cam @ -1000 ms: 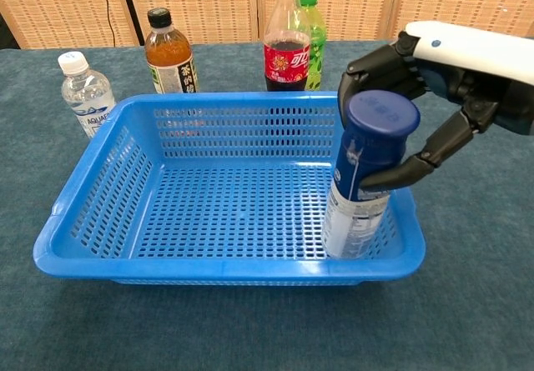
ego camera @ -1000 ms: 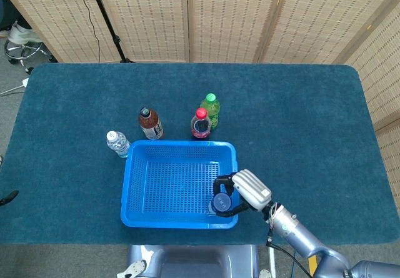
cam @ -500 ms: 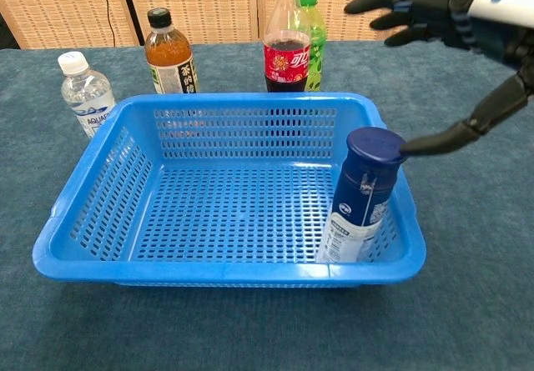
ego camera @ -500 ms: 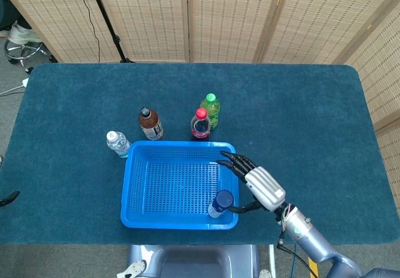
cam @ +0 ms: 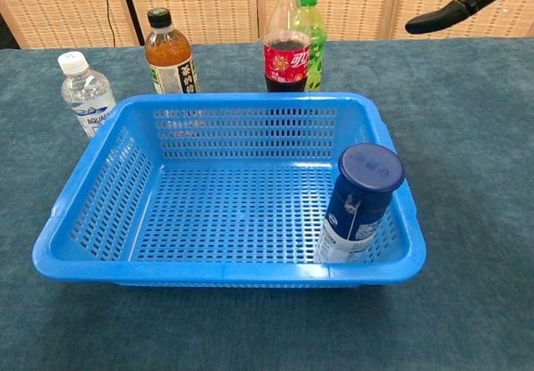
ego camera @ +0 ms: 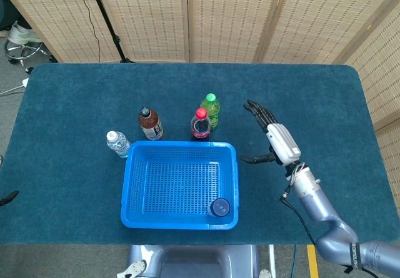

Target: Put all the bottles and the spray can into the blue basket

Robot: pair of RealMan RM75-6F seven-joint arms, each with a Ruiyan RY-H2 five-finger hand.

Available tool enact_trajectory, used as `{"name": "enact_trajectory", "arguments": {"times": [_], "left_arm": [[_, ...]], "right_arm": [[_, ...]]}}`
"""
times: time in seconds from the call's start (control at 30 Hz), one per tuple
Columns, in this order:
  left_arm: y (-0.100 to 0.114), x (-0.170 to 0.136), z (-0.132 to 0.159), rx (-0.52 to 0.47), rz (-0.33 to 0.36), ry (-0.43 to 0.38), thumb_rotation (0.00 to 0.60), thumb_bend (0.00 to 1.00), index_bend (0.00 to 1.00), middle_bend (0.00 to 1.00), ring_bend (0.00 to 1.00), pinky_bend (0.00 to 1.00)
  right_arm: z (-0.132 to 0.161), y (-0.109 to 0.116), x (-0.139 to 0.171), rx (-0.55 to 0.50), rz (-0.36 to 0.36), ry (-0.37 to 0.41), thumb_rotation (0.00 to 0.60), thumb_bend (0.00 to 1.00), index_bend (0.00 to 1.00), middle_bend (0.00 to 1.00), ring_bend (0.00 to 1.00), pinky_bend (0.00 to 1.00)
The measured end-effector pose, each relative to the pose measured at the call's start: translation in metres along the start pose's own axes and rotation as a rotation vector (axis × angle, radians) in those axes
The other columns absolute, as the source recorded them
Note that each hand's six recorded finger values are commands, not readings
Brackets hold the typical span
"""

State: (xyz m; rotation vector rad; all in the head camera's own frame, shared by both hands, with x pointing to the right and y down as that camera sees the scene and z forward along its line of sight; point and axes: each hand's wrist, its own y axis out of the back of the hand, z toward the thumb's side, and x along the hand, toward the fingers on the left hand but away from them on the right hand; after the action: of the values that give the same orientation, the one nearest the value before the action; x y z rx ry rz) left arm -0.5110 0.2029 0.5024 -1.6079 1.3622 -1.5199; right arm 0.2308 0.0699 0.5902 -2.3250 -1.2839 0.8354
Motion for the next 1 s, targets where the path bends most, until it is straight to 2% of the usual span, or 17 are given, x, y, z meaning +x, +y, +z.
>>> {"name": "enact_trajectory", "arguments": {"times": [0.23,0.43,0.77,1.0], "left_arm": [[-0.003,0.004,-0.001,0.007,-0.01,0.012,0.6,0.06,0.0,0.0,0.0,0.0],[-0.006,0.006,0.001,0.015,-0.018,0.018,0.6,0.06,0.0,0.0,0.0,0.0],[-0.011,0.011,0.004,0.033,-0.028,0.031,0.6,0.06,0.0,0.0,0.0,0.0],[-0.011,0.013,0.003,0.04,-0.017,0.048,0.6,0.06,0.0,0.0,0.0,0.0]], "right_arm": [[-0.051,0.008,-0.02,0.001,0.063,-0.117,0.6,0.0,0.0,0.0,0.0,0.0],[-0.068,0.004,-0.029,-0.058,0.092,-0.145,0.6,0.0,0.0,0.0,0.0,0.0],[-0.094,-0.006,-0.061,-0.051,0.079,-0.177,0.6,0.0,0.0,0.0,0.0,0.0],[-0.108,-0.028,-0.092,-0.032,0.053,-0.202,0.6,0.0,0.0,0.0,0.0,0.0]]}}
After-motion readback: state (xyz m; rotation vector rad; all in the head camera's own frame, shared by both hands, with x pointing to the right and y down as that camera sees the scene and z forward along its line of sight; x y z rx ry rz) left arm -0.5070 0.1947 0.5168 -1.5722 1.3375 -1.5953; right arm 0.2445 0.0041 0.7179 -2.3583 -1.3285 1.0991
